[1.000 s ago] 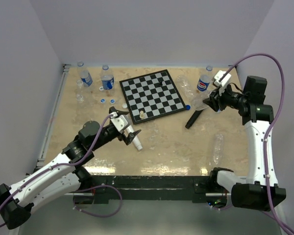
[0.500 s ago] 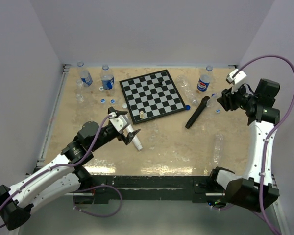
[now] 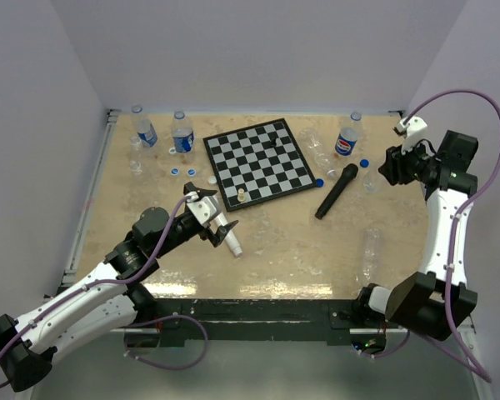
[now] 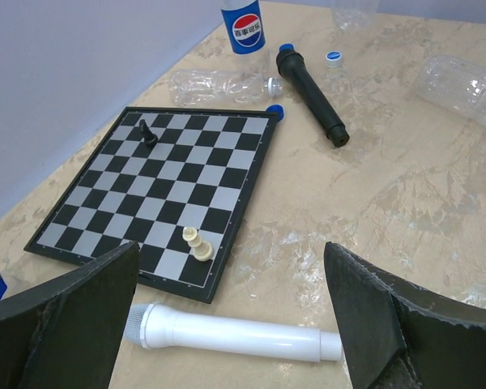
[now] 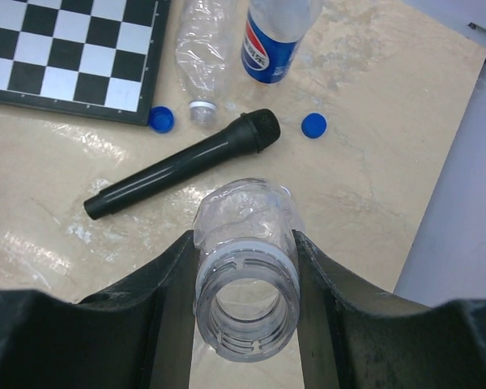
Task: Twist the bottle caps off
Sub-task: Place the plastic bottle at the center of the board.
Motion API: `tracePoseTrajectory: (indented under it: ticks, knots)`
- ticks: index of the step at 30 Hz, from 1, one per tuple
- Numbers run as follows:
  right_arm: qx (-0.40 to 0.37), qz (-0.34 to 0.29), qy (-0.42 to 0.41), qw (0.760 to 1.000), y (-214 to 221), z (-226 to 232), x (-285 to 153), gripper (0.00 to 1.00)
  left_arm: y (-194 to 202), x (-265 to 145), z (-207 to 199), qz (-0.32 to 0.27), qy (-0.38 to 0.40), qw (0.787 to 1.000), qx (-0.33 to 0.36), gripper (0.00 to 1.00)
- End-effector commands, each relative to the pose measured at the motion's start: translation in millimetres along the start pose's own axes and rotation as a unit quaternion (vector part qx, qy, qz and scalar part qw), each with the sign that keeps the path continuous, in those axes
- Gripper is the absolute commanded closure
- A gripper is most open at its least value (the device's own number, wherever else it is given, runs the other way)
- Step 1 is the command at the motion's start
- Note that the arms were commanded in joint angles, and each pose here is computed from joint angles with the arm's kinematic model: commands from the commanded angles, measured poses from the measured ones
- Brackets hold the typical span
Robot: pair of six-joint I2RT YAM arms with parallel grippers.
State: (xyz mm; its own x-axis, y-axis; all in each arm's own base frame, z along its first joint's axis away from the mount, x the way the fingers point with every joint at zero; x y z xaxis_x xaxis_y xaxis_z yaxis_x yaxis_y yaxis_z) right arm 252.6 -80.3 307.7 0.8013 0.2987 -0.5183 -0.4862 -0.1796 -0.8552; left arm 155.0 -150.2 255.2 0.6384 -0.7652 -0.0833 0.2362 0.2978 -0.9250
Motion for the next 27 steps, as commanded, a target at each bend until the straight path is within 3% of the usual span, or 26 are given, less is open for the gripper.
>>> tracePoseTrajectory:
  ticks: [1,7,19,27]
  knots:
    - [0.013,-0.016,0.061,0.998,-17,-23,6,0.76,0,0,3,-0.010,-0.015,1.000,0.011,0.00]
    - [0.041,-0.009,0.110,0.993,-18,-60,34,0.75,2,1,2,-0.008,-0.013,1.000,0.012,0.00]
    - [0.086,0.053,0.070,0.992,-7,-112,104,0.70,3,1,3,-0.006,-0.017,1.000,0.014,0.00]
    - [0.088,0.075,0.065,0.991,0,-119,114,0.60,4,2,3,-0.003,-0.021,1.000,0.014,0.00]
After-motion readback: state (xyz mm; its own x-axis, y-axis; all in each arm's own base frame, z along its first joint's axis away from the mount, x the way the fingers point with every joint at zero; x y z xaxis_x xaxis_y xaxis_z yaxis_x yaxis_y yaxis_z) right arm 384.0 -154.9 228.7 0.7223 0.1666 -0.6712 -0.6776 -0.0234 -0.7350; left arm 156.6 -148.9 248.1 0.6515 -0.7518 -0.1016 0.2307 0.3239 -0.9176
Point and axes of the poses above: each gripper's point midway between its finger pads, its own x axis out along the fingers, its own z axis along the line the jaws close on, y = z × x, the point moved 10 cm from there along -x, back along the fingers, and after that the axes turned 9 degrees about x, right-handed, at the moved point
